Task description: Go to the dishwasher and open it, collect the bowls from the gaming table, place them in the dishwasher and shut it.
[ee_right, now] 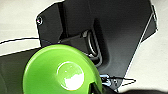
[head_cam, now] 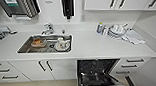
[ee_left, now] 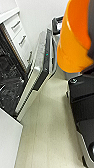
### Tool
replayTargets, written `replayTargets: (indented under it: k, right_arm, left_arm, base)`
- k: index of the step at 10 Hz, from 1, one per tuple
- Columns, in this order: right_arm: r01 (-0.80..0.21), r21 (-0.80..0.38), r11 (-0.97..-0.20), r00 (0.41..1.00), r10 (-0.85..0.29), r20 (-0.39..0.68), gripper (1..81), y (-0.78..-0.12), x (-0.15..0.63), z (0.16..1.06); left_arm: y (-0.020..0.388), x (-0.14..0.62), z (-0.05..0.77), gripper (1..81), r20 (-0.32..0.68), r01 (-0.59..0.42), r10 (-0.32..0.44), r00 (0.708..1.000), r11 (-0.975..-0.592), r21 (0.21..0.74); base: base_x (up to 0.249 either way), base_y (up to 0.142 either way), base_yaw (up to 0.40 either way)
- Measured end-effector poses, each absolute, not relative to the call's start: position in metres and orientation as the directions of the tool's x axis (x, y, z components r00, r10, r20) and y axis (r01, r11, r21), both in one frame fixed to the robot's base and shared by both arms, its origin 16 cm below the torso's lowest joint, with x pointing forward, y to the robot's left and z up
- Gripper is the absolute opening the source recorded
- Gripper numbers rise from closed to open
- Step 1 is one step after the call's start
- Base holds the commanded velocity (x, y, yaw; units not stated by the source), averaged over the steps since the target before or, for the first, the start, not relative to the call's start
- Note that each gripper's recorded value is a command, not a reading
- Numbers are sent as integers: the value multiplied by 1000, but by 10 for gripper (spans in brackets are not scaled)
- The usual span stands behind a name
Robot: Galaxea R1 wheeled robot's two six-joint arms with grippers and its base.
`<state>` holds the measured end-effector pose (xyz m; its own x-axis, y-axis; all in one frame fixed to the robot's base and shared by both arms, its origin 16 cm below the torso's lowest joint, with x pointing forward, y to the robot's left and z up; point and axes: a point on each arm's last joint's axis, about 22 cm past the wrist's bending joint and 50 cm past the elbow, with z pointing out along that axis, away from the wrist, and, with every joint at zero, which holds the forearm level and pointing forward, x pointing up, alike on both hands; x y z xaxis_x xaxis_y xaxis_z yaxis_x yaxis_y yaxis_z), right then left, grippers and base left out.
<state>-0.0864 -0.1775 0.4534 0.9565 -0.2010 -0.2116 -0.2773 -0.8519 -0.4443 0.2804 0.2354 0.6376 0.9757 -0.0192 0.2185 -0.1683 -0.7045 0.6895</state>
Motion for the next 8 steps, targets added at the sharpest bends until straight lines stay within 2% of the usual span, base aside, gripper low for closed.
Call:
replayTargets:
  k: [3,5,8]
  right_arm:
    - [-302,-431,-851,945,-205,-257,10,-183,-102,455]
    - [-306,-436,-846,944,-212,-252,10,-182,-99,455]
    - [-309,-435,-846,944,-215,-252,10,-182,-99,455]
  left_arm:
    - [218,339,639,10,205,-189,-71,976,-744,641]
    - [197,375,655,10,223,-230,-112,968,-753,616]
    - [130,416,684,10,254,-306,-184,949,-725,617]
  base:
    - [0,0,0]
    - [0,0,0]
    - [0,0,0]
